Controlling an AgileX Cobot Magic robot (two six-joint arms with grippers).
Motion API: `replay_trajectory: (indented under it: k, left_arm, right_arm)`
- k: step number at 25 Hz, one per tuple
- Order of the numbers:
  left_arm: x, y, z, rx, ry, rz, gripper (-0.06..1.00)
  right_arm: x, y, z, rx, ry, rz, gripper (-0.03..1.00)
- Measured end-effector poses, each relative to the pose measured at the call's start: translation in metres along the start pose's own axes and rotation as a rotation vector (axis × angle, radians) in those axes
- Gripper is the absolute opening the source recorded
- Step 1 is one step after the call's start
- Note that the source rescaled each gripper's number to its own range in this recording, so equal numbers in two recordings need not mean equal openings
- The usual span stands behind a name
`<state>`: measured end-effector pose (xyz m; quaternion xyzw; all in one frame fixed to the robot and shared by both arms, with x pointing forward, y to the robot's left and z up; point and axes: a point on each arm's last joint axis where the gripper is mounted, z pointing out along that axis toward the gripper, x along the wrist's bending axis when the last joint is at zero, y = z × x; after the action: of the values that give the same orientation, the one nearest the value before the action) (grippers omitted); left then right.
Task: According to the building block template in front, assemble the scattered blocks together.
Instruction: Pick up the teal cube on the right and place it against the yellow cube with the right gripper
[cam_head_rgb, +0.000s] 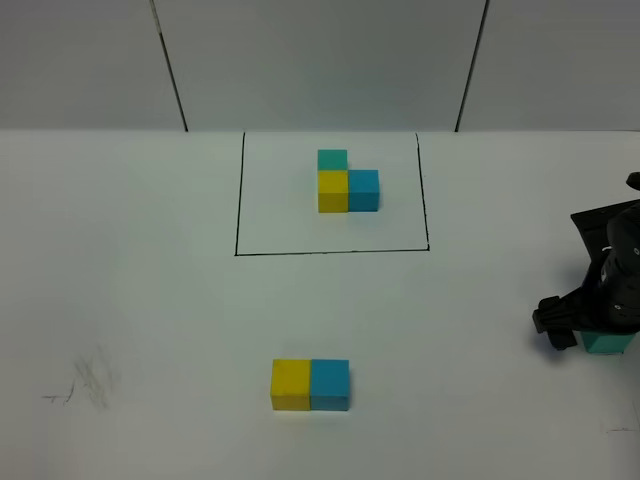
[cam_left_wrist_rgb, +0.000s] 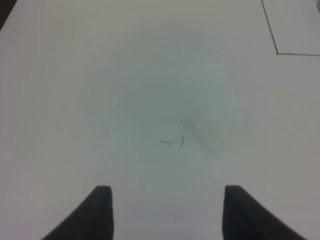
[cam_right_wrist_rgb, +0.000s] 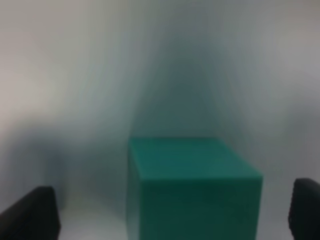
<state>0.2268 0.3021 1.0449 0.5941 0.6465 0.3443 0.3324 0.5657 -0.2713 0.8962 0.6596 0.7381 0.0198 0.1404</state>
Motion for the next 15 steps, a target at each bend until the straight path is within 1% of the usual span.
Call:
replay_trajectory:
  k: [1, 3, 4, 5, 6, 8, 11, 14, 15]
  left_arm:
    - [0.0, 0.0, 0.0, 0.0, 0.0, 0.0, 0.1]
    - [0.0, 0.0, 0.0, 0.0, 0.0, 0.0, 0.1]
    - [0.0, 0.0, 0.0, 0.0, 0.0, 0.0, 0.1]
    - [0.0, 0.0, 0.0, 0.0, 0.0, 0.0, 0.1]
    - [0.0, 0.0, 0.0, 0.0, 0.0, 0.0, 0.1]
    - [0.0, 0.0, 0.0, 0.0, 0.0, 0.0, 0.1]
    - [0.0, 0.0, 0.0, 0.0, 0.0, 0.0, 0.1]
    - [0.0, 0.0, 0.0, 0.0, 0.0, 0.0, 0.1]
    - [0.0, 0.0, 0.0, 0.0, 0.0, 0.0, 0.1]
  right_arm:
    - [0.001, 0.0, 0.002, -0.003, 0.004, -0.005, 0.73]
    - [0.001, 0.001, 0.003, -0.008, 0.009, -0.011, 0.51]
    - [0.002, 0.001, 0.004, -0.009, 0.01, -0.012, 0.35]
    - [0.002, 0.001, 0.005, -0.009, 0.011, -0.015, 0.17]
    - [0.002, 0.001, 0.005, -0.012, 0.01, -0.021, 0.19]
    - [0.001, 0.001, 0.003, -0.013, 0.009, -0.047, 0.19]
    - [0.004, -0.001, -0.015, -0.003, 0.029, -0.07, 0.19]
    - [0.016, -0.002, -0.049, -0.053, 0.098, -0.054, 0.19]
    - [0.02, -0.001, -0.061, -0.085, 0.12, -0.052, 0.19]
